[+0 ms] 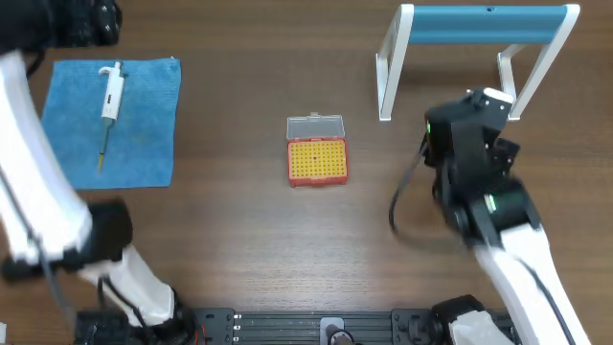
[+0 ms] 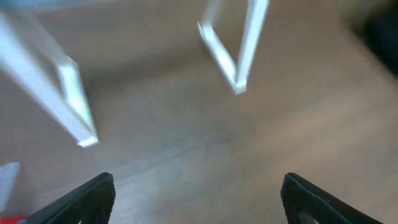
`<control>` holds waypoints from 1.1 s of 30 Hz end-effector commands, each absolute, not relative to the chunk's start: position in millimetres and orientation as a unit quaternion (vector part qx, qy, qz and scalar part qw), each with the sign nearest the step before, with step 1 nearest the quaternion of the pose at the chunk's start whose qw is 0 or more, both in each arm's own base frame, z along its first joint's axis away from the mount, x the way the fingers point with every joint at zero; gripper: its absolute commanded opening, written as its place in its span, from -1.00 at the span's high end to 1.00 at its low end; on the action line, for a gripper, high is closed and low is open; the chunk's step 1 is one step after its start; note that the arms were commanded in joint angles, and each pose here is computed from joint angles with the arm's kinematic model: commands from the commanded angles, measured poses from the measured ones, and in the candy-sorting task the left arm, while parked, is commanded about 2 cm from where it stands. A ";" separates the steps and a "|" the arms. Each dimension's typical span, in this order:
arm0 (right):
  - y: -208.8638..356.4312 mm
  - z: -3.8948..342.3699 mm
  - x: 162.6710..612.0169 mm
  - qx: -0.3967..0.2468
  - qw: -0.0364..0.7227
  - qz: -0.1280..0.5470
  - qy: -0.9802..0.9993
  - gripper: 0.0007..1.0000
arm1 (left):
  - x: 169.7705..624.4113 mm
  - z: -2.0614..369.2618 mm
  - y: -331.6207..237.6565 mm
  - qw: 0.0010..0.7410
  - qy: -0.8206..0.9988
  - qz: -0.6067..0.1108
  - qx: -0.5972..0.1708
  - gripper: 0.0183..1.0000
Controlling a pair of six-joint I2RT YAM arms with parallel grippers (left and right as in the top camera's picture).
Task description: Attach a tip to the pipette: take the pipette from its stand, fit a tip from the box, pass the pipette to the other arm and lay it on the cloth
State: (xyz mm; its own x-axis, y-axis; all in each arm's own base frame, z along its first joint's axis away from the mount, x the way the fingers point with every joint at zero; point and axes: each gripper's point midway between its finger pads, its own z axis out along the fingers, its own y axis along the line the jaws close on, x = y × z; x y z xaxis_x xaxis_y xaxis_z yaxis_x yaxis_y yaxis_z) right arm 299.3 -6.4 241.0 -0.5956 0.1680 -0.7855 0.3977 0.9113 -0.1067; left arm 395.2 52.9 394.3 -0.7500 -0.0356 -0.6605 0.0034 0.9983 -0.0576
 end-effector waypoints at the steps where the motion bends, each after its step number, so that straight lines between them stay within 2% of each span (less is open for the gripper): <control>1: 5.5 309.5 263.2 0.038 0.522 -0.161 0.837 -0.75 | 307.6 433.9 -5.5 0.384 0.920 -0.058 0.047 -0.79; 2: 13.1 317.6 252.9 -0.002 0.537 -0.151 0.830 -0.75 | 284.5 427.6 -20.6 0.372 0.923 -0.072 0.065 -0.79; 6: 17.3 344.5 210.8 -0.055 0.592 -0.101 0.798 -0.75 | 211.3 376.9 -58.1 0.312 0.938 -0.118 0.099 -0.79; 8: 5.6 349.5 189.5 -0.062 0.609 -0.094 0.785 -0.75 | 195.1 357.4 -63.9 0.306 0.939 -0.135 0.079 -0.80; 10: -18.1 351.6 166.8 -0.041 0.624 -0.099 0.774 -0.75 | 180.8 338.5 -66.7 0.325 0.932 -0.158 0.043 -0.79; 13: -53.4 353.2 133.1 -0.013 0.653 -0.107 0.749 -0.75 | 171.7 327.6 -65.6 0.369 0.913 -0.174 0.021 -0.79; 17: -68.2 350.7 103.9 -0.045 0.685 -0.099 0.720 -0.76 | 169.4 325.0 -65.4 0.422 0.884 -0.200 -0.008 -0.79; 18: -73.4 349.2 97.4 -0.039 0.692 -0.095 0.714 -0.81 | 168.5 321.8 -65.3 0.425 0.883 -0.200 -0.007 -0.80; 23: -72.4 339.9 98.1 -0.053 0.676 -0.105 0.727 -0.83 | 169.6 303.2 -67.3 0.404 0.892 -0.201 -0.008 -0.80; 33: -72.5 337.5 97.9 -0.057 0.673 -0.107 0.730 -0.84 | 171.2 301.4 -67.5 0.399 0.895 -0.201 -0.009 -0.79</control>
